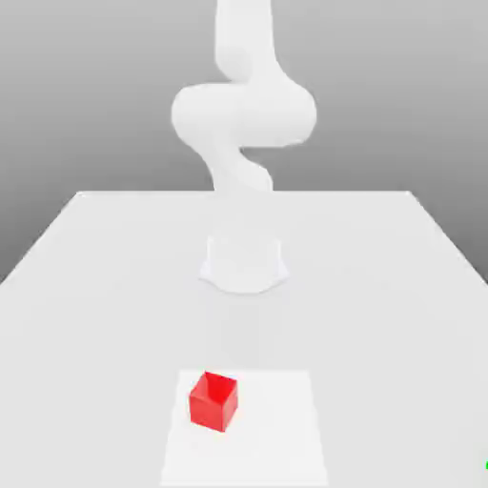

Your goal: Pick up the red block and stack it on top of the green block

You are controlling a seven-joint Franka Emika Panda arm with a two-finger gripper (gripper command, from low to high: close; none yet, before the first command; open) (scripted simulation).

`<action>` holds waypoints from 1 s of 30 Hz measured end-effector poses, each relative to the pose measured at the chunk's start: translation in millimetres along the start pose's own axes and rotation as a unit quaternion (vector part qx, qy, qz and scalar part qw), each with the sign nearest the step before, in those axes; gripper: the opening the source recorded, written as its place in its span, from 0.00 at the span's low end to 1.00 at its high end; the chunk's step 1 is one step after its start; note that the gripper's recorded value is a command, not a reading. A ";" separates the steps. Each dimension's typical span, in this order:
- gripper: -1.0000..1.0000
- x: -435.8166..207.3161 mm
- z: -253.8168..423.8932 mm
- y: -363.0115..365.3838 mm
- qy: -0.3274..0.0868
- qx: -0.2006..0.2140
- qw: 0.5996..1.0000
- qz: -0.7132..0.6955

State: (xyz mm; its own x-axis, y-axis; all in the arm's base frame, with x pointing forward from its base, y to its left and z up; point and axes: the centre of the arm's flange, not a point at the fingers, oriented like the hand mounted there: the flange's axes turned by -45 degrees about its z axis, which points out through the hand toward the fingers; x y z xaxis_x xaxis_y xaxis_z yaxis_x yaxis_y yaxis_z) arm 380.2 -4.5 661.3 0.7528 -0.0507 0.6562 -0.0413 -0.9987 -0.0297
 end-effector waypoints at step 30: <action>0.00 -325.1 392.6 50.9 -0.343 -0.073 0.924 0.153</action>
State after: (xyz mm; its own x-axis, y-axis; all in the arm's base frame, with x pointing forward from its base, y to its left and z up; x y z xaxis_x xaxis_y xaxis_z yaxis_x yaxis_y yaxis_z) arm 391.2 -40.7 150.4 0.9285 -0.3713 0.0009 -0.3713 -0.9285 0.0000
